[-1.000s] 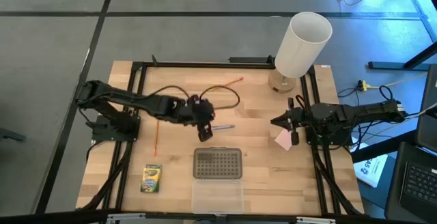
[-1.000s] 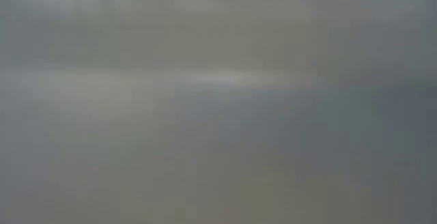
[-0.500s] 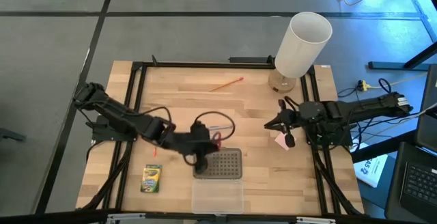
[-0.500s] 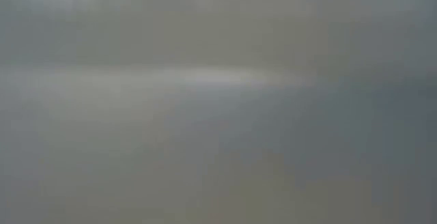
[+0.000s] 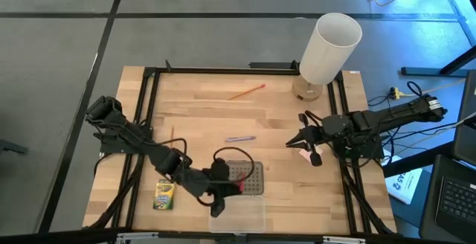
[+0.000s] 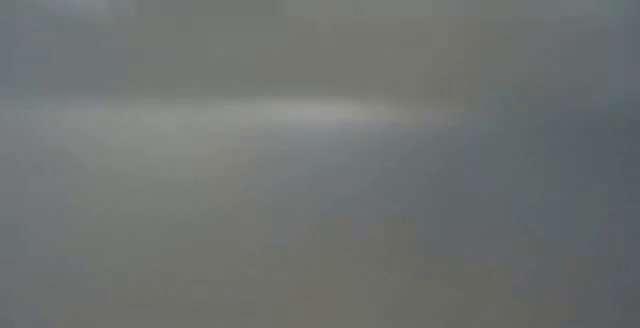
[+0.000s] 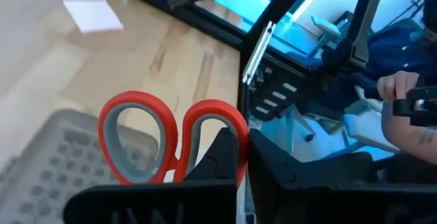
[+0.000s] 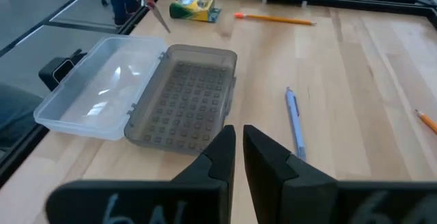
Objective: Pack school essentials
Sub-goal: Put the red scissors into the black supply box
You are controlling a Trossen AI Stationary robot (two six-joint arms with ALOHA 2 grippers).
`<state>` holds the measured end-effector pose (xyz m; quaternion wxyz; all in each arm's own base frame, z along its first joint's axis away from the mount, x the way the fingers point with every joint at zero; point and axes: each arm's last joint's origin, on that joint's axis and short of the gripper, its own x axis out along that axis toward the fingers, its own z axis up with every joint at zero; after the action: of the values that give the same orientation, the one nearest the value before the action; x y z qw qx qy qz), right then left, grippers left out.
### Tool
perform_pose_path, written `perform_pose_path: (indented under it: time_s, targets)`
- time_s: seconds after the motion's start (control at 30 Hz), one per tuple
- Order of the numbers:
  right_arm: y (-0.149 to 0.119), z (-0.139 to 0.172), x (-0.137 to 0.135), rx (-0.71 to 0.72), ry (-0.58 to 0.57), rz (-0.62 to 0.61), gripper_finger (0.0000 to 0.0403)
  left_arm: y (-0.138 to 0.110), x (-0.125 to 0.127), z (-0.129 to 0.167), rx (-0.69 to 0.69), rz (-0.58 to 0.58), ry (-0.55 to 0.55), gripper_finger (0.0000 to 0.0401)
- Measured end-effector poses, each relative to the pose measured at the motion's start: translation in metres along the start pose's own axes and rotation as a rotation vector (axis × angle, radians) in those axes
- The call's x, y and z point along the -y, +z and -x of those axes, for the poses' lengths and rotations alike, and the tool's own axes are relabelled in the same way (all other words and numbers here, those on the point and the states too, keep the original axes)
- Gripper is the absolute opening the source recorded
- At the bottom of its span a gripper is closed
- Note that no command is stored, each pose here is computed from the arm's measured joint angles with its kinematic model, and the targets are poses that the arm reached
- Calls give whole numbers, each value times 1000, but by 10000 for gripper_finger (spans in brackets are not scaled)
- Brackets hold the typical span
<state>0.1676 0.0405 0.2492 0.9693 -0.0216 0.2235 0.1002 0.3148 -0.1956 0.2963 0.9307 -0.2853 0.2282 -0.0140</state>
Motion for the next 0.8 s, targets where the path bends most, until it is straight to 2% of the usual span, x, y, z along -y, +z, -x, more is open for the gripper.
perform_pose_path:
  time_s: [0.3, 0.43, 0.6, 0.8]
  targets:
    - [0, -1, -2, -7, 10, 3, 35, -14, 15, -1, -4, 70, -77, 0]
    - [0, -1, -2, -7, 10, 4, 35, -25, 12, -13, -40, 81, -52, 0]
    - [-1, -1, -2, -8, 9, 6, 35, -37, 4, -29, -99, 62, -31, 3]
    - [-1, -1, -2, -8, 9, 4, 35, -42, -2, -35, -135, -8, -4, 2]
